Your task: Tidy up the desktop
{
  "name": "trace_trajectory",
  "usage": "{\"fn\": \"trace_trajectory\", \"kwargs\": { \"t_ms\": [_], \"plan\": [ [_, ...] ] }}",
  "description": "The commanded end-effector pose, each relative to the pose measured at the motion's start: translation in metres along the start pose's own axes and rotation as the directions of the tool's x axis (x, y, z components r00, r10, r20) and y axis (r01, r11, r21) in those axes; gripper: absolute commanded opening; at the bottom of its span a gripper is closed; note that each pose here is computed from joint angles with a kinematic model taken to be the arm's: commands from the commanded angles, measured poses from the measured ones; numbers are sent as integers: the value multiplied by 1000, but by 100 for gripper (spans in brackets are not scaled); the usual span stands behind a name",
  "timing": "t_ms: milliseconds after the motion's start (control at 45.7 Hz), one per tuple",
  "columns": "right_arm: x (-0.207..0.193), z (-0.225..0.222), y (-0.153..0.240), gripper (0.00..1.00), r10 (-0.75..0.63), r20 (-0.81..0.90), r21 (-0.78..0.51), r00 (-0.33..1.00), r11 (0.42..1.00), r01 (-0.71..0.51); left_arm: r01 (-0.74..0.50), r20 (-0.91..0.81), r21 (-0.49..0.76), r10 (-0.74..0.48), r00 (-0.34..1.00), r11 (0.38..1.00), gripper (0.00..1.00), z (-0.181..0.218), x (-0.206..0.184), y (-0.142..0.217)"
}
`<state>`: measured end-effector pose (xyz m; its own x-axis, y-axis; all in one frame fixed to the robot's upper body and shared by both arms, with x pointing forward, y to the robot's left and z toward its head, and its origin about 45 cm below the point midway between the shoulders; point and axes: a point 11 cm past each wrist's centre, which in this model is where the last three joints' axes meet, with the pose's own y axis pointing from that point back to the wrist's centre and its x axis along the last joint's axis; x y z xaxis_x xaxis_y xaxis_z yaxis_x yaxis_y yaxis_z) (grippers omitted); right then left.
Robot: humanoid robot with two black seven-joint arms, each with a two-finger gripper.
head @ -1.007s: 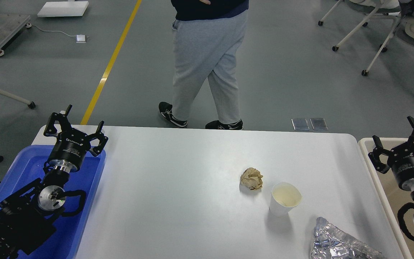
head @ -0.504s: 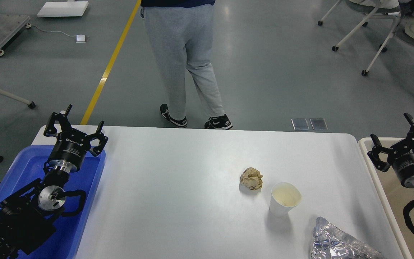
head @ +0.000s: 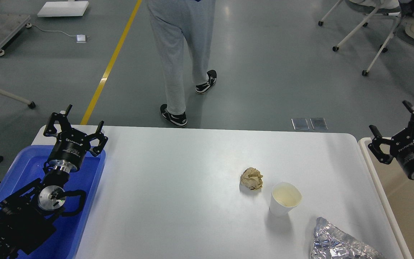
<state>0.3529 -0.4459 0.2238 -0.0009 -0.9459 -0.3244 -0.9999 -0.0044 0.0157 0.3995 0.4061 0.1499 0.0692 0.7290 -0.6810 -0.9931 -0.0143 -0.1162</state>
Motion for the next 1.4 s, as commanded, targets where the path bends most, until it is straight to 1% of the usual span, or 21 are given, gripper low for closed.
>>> {"fn": "trace_trajectory", "kwargs": {
  "t_ms": [0, 109, 219, 241, 263, 350, 416, 504, 613, 701, 745, 810, 942, 1029, 1117, 1182, 1292, 1380],
  "plan": [
    [-14, -19, 6, 100, -133, -233, -92, 963, 989, 115, 1, 0, 0, -1, 1000, 1000, 100, 0, 0, 0],
    [-23, -36, 4, 100, -193, -332, -106, 923, 980, 166, 1, 0, 0, -1, 1000, 1000, 100, 0, 0, 0],
    [-46, -50, 6, 100, -289, -440, -142, 850, 957, 252, 1, 0, 0, -1, 1000, 1000, 100, 0, 0, 0],
    [-61, -54, 9, 100, -347, -484, -174, 803, 938, 300, 1, 0, 0, -1, 1000, 1000, 100, 0, 0, 0],
    [-67, -53, 10, 100, -376, -501, -201, 779, 927, 318, 1, 0, 0, -1, 1000, 1000, 100, 0, 0, 0],
    [-84, -48, 14, 100, -474, -545, -314, 692, 880, 355, 1, 0, 0, -1, 1000, 1000, 100, 0, 0, 0],
    [-91, -44, 15, 100, -527, -573, -387, 628, 849, 360, 1, 0, 0, -1, 1000, 1000, 100, 0, 0, 0],
    [-100, -51, 11, 100, -577, -619, -434, 533, 817, 380, 1, 0, 0, -1, 1000, 1000, 100, 0, 0, 0],
    [-114, -58, 9, 100, -650, -684, -516, 331, 752, 410, 1, 0, 1, -1, 1000, 1000, 100, 0, 0, 0],
    [-116, -53, 7, 100, -668, -731, -587, 137, 719, 371, 1, 0, 0, -1, 1000, 1000, 100, 0, 0, 0],
    [-115, -48, 8, 100, -669, -740, -614, 61, 710, 345, 1, 0, 0, -1, 1000, 1000, 100, 0, 0, 0],
    [-119, -37, 10, 100, -685, -729, -645, -3, 685, 339, 1, 0, 1, -1, 1000, 1000, 100, 0, 0, 0],
    [-136, -7, 18, 100, -755, -647, -736, -106, 581, 347, 3, 0, 0, -3, 1000, 1000, 100, 0, -1, -1],
    [-134, 13, 24, 100, -782, -587, -801, -209, 523, 292, 3, 0, 0, -3, 1000, 1000, 100, 0, -1, -1],
    [-128, 31, 26, 100, -785, -530, -848, -319, 485, 215, 3, 0, 0, -3, 1000, 1000, 100, 0, -1, -1],
    [-135, 49, 27, 100, -778, -492, -870, -392, 452, 195, 3, 0, 0, -3, 1000, 1000, 100, 0, -1, -1],
    [-133, 69, 23, 100, -759, -457, -885, -464, 443, 146, 3, 0, 0, -3, 1000, 1000, 100, 0, -1, -1],
    [-128, 77, 21, 100, -760, -441, -889, -477, 441, 118, 3, 0, 0, -3, 1000, 1000, 100, 0, -1, -1]
  ]
}}
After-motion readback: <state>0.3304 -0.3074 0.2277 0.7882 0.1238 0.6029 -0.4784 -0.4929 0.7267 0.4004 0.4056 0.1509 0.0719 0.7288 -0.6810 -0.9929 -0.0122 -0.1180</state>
